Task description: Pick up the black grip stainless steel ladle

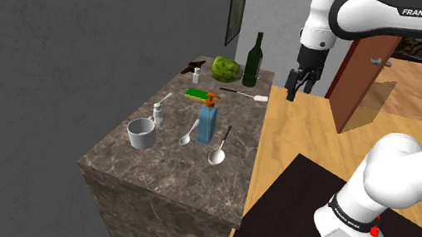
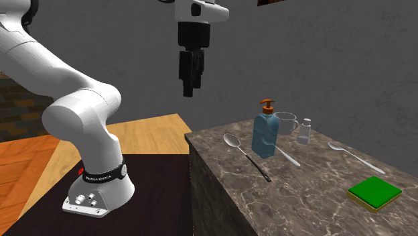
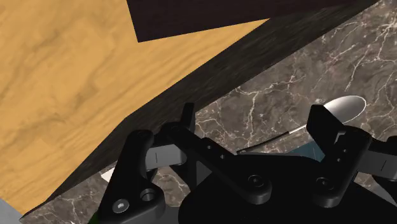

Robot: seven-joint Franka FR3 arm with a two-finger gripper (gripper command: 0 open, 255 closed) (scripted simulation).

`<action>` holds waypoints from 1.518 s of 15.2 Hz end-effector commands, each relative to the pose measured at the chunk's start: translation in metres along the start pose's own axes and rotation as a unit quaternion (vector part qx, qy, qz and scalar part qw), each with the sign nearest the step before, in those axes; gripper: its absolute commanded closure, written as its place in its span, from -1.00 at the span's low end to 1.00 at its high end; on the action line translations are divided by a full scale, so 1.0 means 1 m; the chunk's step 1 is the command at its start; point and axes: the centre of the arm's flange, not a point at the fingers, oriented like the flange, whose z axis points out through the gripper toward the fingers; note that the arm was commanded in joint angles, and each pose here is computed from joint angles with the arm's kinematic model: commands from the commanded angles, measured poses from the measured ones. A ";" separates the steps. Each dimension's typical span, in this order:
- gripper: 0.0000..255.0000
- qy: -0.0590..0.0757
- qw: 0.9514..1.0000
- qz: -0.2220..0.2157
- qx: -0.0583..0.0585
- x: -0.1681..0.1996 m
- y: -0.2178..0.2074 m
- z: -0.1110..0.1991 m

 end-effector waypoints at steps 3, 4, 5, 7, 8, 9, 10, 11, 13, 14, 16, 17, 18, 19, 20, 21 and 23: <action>-1.00 0.003 0.999 0.039 0.007 0.006 -0.014 0.020; -1.00 0.004 0.998 0.059 0.010 0.010 -0.021 0.030; -1.00 0.005 0.997 0.078 0.014 0.014 -0.028 0.039; -1.00 0.008 0.993 0.117 0.021 0.022 -0.041 0.059; -1.00 0.010 0.990 0.137 0.024 0.027 -0.047 0.068; -1.00 0.011 0.987 0.156 0.028 0.032 -0.054 0.078; -1.00 0.012 0.984 0.175 0.031 0.037 -0.060 0.087; -1.00 0.014 0.980 0.194 0.034 0.043 -0.066 0.096; -1.00 0.016 0.972 0.233 0.041 0.055 -0.078 0.115; -1.00 0.018 0.967 0.252 0.045 0.061 -0.083 0.124; -1.00 0.020 0.956 0.289 0.051 0.074 -0.094 0.142; -1.00 0.021 0.950 0.308 0.054 0.081 -0.099 0.152; -1.00 0.023 0.943 0.326 0.058 0.089 -0.103 0.161; -1.00 0.024 0.936 0.345 0.061 0.096 -0.108 0.169; -1.00 0.025 0.929 0.363 0.064 0.104 -0.112 0.178; -1.00 0.027 0.922 0.381 0.067 0.111 -0.116 0.187; -1.00 0.029 0.905 0.417 0.074 0.127 -0.124 0.205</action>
